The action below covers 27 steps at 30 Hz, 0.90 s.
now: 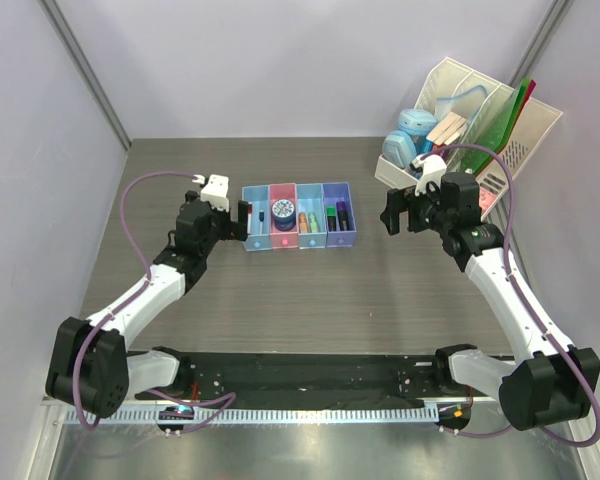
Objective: Sort the stationery into containers
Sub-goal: Reset both arms
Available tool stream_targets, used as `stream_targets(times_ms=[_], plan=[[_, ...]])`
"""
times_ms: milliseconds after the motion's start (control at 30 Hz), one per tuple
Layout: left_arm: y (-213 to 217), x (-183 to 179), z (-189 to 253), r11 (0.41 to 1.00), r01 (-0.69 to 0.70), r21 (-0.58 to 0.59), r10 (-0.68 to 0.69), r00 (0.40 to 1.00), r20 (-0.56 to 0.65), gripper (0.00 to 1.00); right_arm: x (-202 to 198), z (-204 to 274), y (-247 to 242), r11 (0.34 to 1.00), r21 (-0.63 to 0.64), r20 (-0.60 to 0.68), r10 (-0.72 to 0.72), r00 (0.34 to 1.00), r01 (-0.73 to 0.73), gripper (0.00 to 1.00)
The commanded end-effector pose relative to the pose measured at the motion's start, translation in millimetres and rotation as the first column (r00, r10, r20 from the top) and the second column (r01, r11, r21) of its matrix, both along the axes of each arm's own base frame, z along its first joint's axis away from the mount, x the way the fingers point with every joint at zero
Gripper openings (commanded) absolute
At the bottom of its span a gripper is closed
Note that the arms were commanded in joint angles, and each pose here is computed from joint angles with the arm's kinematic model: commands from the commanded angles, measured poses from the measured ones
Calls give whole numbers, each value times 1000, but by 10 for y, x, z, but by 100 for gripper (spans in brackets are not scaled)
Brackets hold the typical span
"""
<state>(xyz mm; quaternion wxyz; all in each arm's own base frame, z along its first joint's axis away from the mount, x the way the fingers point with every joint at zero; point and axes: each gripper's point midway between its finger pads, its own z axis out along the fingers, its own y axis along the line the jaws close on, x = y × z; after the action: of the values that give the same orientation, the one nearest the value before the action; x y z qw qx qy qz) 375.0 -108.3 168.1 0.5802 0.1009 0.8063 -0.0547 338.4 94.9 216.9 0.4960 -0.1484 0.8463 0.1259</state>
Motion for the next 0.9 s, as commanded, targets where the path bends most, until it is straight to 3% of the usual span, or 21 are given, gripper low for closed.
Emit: stream_targets(times_ms=[0, 867], plan=[[-23, 57, 171, 1000, 7, -28, -6, 998, 68, 100, 30, 190, 25, 1000, 22, 72, -3, 997, 1, 99], [-19, 47, 157, 1000, 11, -21, -9, 997, 71, 100, 28, 187, 25, 999, 35, 68, -11, 998, 9, 100]])
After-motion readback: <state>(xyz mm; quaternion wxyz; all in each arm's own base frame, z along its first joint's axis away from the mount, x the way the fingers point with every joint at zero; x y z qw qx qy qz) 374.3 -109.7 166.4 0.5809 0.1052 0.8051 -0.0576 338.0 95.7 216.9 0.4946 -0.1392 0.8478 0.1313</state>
